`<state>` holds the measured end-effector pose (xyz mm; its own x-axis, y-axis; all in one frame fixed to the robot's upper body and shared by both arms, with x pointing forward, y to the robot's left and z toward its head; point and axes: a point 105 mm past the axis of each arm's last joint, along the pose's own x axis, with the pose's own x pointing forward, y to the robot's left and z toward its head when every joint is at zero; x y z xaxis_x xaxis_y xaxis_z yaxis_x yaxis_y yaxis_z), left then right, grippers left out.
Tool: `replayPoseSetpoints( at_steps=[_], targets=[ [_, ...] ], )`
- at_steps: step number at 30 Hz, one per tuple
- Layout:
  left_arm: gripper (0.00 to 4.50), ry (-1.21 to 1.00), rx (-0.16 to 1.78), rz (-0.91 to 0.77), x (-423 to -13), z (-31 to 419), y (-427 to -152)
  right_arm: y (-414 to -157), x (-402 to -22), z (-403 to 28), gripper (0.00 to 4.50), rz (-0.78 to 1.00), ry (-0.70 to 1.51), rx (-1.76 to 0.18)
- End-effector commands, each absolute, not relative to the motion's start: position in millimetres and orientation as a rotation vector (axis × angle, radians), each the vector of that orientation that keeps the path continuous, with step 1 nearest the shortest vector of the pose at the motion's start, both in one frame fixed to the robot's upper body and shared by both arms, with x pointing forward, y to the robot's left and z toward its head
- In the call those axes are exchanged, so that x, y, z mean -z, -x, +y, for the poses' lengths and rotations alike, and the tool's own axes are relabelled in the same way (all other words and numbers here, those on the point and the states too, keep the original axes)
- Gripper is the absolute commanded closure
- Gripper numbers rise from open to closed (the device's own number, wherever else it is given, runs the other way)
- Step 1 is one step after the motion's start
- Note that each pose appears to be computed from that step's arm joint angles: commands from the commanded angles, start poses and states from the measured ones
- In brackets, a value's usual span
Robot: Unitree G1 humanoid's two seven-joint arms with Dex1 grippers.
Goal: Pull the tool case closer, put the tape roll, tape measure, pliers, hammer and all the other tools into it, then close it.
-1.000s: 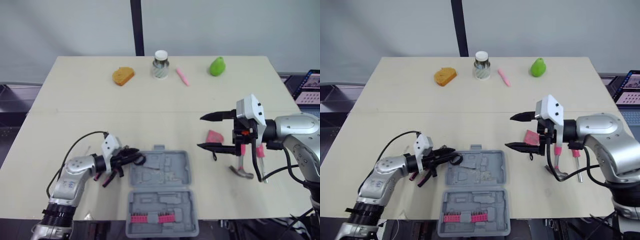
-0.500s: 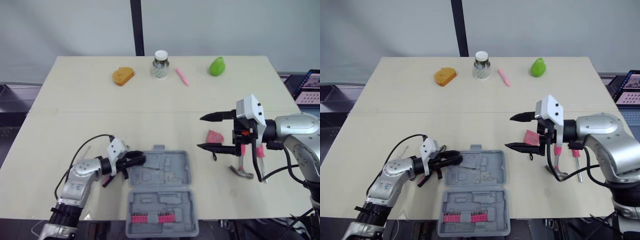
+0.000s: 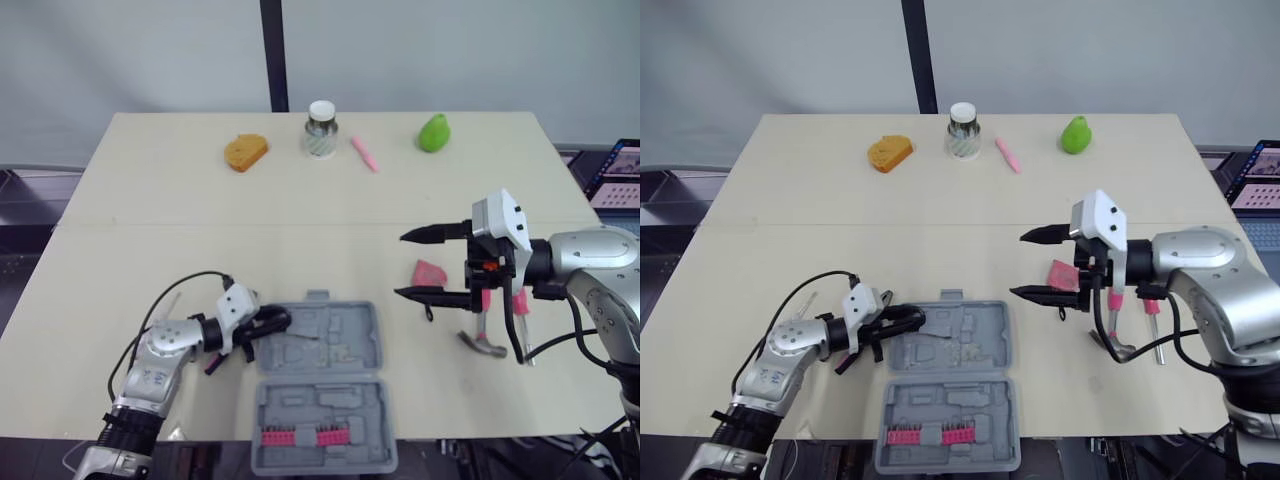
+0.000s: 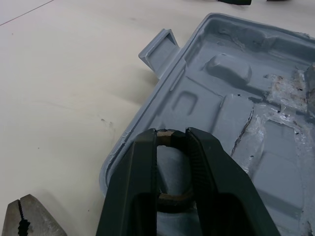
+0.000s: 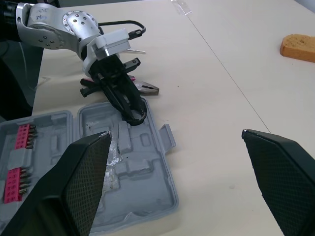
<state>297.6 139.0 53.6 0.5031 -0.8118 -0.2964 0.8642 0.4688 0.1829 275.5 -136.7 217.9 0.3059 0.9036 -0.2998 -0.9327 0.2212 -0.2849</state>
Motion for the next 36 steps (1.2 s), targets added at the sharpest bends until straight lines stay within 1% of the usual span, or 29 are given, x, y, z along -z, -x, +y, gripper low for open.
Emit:
replayPoseSetpoints(
  at_steps=[1, 10, 14, 18, 21, 25, 27, 30, 35, 36],
  targets=[
    [3.47, -0.371, 1.029, 0.211, -42.4, 143.6, -295.0, -272.8, -226.3, -134.2, 0.00, 0.049, 0.489, -1.282],
    [3.47, -0.421, 1.017, 0.216, -31.3, 149.2, -294.7, -274.7, -227.7, -134.5, 0.00, 0.045, 0.494, -1.279],
    [3.47, -0.390, 1.012, 0.212, -33.0, 149.0, -296.1, -275.5, -226.1, -135.4, 0.00, 0.049, 0.489, -1.278],
    [3.47, -0.234, 1.001, 0.170, -60.3, 149.0, -296.3, -276.8, -226.0, -139.7, 0.00, 0.038, 0.448, -1.250],
    [3.47, -0.162, 0.963, 0.152, -92.8, 166.6, -295.4, -279.4, -221.2, -157.3, 0.00, 0.049, 0.371, -1.178],
    [3.47, -0.162, 0.848, 0.166, -131.3, 210.7, -287.4, -281.8, -208.7, -196.5, 0.00, 0.083, 0.243, -1.031],
    [3.47, -0.206, 0.739, 0.193, -143.7, 245.2, -279.7, -282.7, -191.7, -231.3, 0.00, 0.141, 0.197, -0.914],
    [2.68, -0.236, 0.601, 0.245, -150.3, 286.5, -263.2, -280.5, -170.3, -278.6, 0.00, 0.209, 0.150, -0.760],
    [0.15, -0.264, 0.393, 0.342, -140.0, 352.4, -230.8, -279.3, -143.8, -353.3, 0.00, 0.262, 0.102, -0.496],
    [0.04, -0.264, 0.358, 0.355, -137.9, 363.0, -224.7, -278.1, -138.6, -365.3, 0.00, 0.273, 0.097, -0.455]
  ],
)
